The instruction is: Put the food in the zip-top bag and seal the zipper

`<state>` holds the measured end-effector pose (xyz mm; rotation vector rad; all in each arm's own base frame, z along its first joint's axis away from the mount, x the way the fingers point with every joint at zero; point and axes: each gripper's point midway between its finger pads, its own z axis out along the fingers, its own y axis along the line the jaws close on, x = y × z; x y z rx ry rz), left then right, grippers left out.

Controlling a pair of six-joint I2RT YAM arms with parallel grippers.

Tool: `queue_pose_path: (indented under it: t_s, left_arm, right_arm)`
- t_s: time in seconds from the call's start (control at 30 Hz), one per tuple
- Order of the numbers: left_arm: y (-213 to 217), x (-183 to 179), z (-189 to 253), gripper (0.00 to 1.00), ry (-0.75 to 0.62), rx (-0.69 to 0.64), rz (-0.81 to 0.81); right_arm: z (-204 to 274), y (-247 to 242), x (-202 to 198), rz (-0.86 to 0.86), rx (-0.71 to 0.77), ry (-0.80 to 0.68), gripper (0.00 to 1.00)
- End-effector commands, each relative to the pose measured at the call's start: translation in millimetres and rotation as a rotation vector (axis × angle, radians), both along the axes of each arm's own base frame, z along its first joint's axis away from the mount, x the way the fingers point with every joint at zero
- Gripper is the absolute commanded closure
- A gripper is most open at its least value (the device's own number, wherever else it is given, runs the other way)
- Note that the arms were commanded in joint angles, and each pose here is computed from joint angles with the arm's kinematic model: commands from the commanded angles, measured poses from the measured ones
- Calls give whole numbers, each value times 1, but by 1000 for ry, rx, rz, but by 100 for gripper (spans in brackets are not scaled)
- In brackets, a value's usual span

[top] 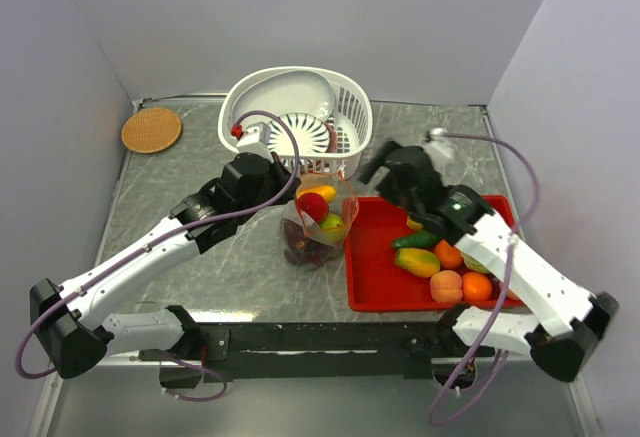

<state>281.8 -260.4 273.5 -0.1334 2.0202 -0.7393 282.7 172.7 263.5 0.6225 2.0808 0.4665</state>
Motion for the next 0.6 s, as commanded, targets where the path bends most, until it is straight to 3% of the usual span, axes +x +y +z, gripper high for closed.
queue_pose_path:
  t_s: [0.0,0.33,0.57]
  left_arm:
    - [-1,2,31,99,-70,-53,-12]
    - [2,0,31,99,-75,-46,-14]
    - [3,-1,33,99,-80,-50,-14]
  right_arm:
    - [-46,-83,-16,-268,-56,146,0]
    - [-121,-169,-26,-587,-140,369,0]
    - [-146,-191,-25,-668,-217,453,0]
